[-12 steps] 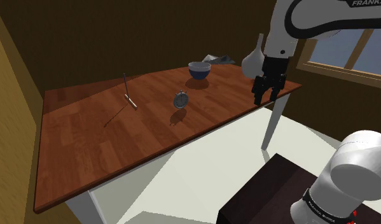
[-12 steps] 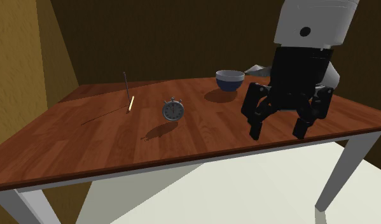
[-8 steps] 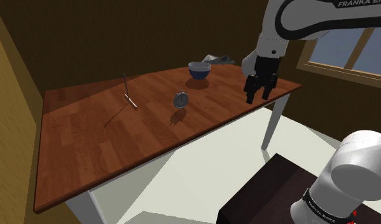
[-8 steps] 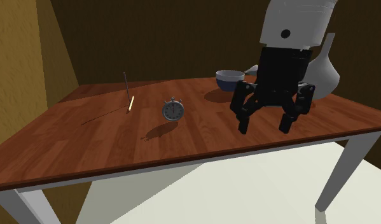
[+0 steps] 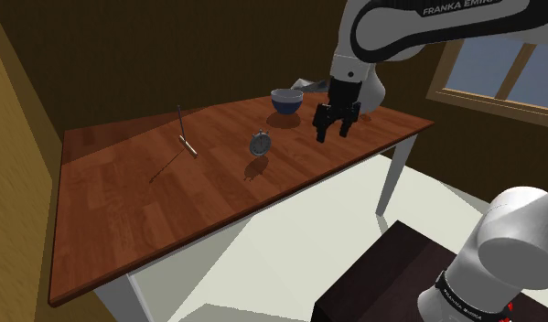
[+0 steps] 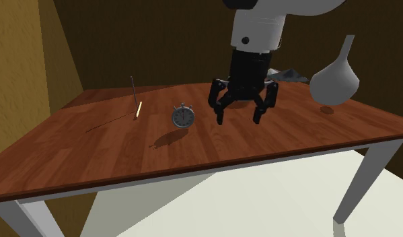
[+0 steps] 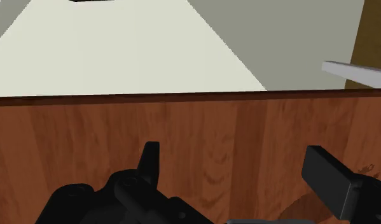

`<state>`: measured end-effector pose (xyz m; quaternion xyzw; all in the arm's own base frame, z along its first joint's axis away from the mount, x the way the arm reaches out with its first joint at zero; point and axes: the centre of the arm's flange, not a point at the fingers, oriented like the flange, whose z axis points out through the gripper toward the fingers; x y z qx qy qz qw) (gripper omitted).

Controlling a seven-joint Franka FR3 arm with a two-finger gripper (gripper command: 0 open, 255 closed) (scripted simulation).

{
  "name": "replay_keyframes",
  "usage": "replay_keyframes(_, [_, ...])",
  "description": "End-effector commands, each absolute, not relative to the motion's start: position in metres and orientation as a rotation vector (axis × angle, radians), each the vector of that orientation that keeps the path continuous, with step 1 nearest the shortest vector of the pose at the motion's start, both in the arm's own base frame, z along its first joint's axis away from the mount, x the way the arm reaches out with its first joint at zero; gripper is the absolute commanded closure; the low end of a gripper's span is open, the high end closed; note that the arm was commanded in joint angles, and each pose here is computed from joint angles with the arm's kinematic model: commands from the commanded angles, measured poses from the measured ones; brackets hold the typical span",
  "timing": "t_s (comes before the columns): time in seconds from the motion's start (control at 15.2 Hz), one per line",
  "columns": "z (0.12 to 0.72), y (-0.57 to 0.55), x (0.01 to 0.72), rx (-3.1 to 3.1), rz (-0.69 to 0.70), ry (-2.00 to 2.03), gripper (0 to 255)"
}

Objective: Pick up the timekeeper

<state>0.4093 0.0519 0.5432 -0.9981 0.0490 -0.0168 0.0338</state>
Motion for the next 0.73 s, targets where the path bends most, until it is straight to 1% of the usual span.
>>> replay_keyframes(0.0, [0.542,0.065,0.432,-3.07,-0.087,0.133,0])
replay_keyframes(0.66, [0.546,0.124,0.533,-3.068,-0.253,0.048,0])
